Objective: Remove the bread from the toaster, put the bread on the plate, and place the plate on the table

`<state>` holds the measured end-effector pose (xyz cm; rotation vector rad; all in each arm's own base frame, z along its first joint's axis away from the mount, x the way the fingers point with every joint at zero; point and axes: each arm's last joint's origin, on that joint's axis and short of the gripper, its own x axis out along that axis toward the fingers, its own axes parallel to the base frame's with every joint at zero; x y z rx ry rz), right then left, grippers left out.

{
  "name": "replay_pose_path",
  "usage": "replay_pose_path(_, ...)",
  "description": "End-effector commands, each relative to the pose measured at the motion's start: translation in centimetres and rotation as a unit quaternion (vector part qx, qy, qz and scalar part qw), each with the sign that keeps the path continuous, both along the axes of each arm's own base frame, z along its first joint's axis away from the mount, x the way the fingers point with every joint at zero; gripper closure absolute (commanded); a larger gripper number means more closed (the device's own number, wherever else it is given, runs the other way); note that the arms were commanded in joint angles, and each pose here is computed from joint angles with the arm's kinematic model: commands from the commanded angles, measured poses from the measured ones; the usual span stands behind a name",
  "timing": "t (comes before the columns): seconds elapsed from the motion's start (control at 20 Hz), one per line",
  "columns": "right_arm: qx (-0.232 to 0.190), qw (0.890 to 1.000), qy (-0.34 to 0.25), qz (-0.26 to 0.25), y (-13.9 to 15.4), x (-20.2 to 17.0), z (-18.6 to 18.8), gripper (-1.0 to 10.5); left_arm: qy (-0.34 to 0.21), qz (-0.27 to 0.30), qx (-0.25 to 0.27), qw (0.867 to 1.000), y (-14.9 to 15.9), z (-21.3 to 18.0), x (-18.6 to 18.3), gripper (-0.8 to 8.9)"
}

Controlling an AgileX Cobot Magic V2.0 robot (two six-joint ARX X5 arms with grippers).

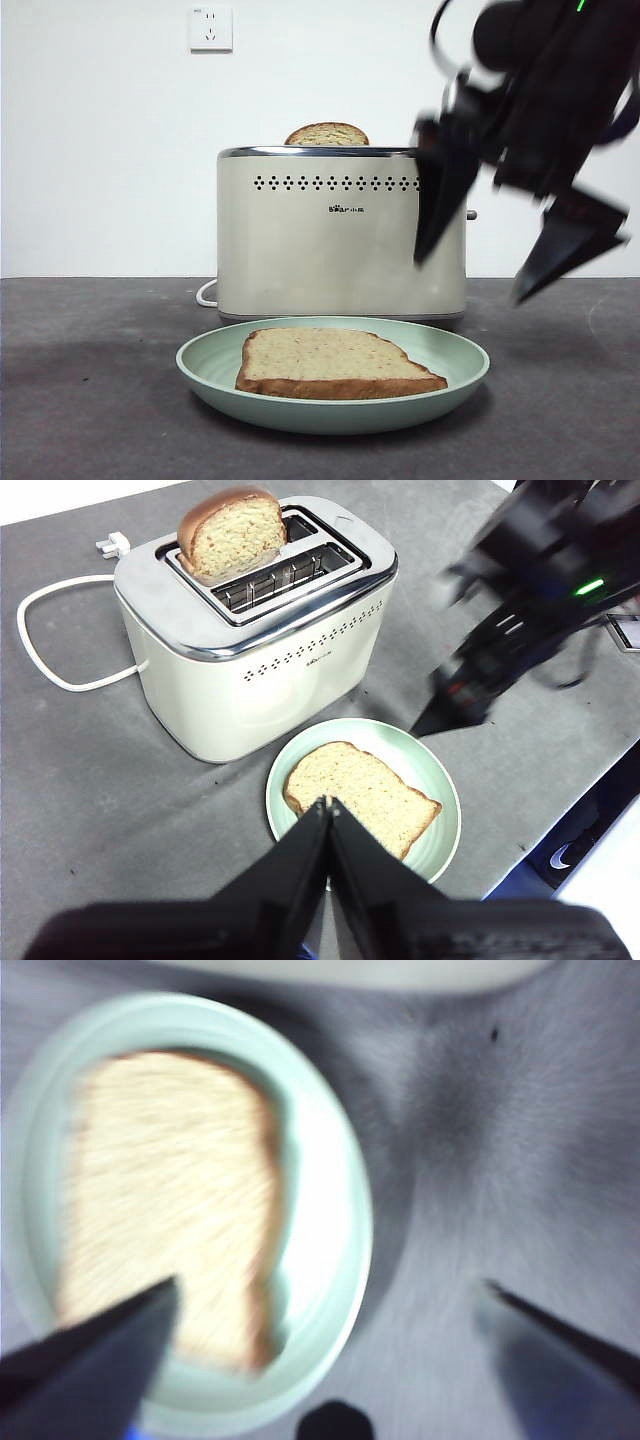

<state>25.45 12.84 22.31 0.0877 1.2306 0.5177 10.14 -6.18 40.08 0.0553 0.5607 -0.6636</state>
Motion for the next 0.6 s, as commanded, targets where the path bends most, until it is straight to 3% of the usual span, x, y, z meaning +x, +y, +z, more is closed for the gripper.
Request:
replay_pose_path(0.05,0.003,0.999,-0.034,0.033,-0.9,-2.5,2.9,4.1,-0.006,-0.004,0.003,1.0,0.0,0.0,0.0,8.22)
replay_pose_path(0.35,0.033,0.987,-0.117,0.106,-3.3,-11.5,9.3,4.5,-0.003,-0.006,0.003,1.0,0.0,0.0,-0.1,8.22)
replay_pose_path(0.6,0.091,0.975,-0.133,0.152,-5.8,-17.0,11.2,8.6,0.012,-0.006,0.012,1.0,0.1,-0.3,-0.2,8.22)
